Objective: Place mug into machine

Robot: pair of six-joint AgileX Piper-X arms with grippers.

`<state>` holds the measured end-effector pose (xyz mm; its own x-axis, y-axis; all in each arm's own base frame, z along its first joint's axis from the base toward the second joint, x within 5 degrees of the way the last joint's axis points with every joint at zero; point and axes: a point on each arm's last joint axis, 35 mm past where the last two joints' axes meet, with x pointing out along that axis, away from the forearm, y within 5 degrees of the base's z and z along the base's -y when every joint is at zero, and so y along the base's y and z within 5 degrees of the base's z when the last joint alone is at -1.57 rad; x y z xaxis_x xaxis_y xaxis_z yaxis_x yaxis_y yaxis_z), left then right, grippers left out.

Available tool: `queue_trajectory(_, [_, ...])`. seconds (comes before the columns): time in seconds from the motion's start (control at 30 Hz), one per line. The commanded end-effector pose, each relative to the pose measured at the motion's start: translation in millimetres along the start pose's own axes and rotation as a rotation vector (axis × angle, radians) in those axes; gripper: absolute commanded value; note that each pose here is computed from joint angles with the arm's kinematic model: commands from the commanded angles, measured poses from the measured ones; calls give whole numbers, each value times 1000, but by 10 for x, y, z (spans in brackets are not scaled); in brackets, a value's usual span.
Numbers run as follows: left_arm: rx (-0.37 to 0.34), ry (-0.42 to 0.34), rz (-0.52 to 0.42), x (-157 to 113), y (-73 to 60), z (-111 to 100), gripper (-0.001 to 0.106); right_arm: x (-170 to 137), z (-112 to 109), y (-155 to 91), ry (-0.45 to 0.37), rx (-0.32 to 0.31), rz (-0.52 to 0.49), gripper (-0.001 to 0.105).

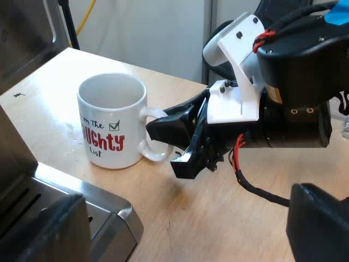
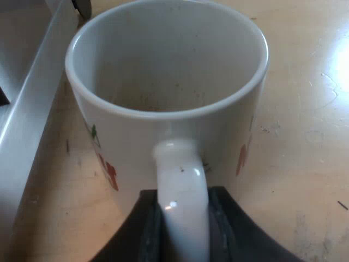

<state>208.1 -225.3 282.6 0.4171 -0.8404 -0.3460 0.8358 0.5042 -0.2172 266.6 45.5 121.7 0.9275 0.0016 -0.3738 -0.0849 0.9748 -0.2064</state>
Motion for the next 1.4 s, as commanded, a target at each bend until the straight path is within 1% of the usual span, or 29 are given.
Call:
queue_trajectory(0.03, [5, -24, 9, -13, -3, 33, 81, -13, 87, -14, -34, -2, 0, 0])
queue_trajectory(0.1, [7, -29, 9, -25, -8, 43, 81, -46, 141, -32, -45, 0, -12, 0])
queue_trajectory(0.17, [8, -34, 8, -49, -18, 59, 81, -79, 172, -43, -38, -8, -11, 0])
queue_trajectory(0.2, [10, -40, 8, -73, -27, 76, 81, -108, 192, -51, -27, -36, -9, 0])
queue_trajectory(0.27, [16, -59, 5, -129, -50, 118, 81, -153, 228, -65, -17, -64, -8, 0])
queue_trajectory(0.33, [21, -77, 3, -190, -74, 161, 81, -199, 266, -79, -11, -66, -7, 0])
queue_trajectory(0.4, [29, -102, 0, -297, -114, 223, 81, -282, 351, -107, -28, -63, -10, 0])
queue_trajectory(0.53, [24, -86, 2, -438, -160, 243, 81, -411, 470, -140, -51, -69, -11, 0])
queue_trajectory(0.6, [19, -67, 4, -544, -194, 247, 81, -523, 545, -141, -58, -106, -2, 0])
queue_trajectory(0.63, [19, -69, 4, -571, -203, 254, 81, -552, 553, -124, -51, -120, 8, 0])
queue_trajectory(0.67, [16, -66, 4, -627, -221, 260, 81, -614, 594, -109, -62, -130, 17, 0])
queue_trajectory(0.7, [16, -65, 4, -683, -239, 267, 81, -676, 623, -81, -64, -153, 34, 0])
queue_trajectory(0.77, [17, -67, 4, -762, -265, 280, 81, -765, 667, -41, -76, -178, 54, 0])
queue_trajectory(0.83, [17, -69, 4, -859, -297, 291, 81, -868, 713, -1, -85, -191, 48, 0])
queue_trajectory(0.93, [15, -61, 5, -1008, -343, 288, 81, -1046, 775, 62, -102, -208, 52, 0])
queue_trajectory(1.1, [12, -51, 6, -1299, -429, 257, 81, -1368, 863, 93, -151, -220, 64, 0])
queue_trajectory(1.2, [15, -69, 4, -1447, -470, 215, 81, -1541, 879, 108, -172, -228, 83, 0])
queue_trajectory(1.23, [12, -69, 4, -1457, -471, 197, 81, -1563, 875, 110, -169, -232, 84, 0])
queue_trajectory(1.33, [-14, -104, -2, -1593, -504, 122, 81, -1733, 880, 126, -198, -243, 117, 0])
queue_trajectory(1.4, [-45, -125, -8, -1680, -522, 53, 81, -1848, 880, 146, -225, -252, 163, 0])
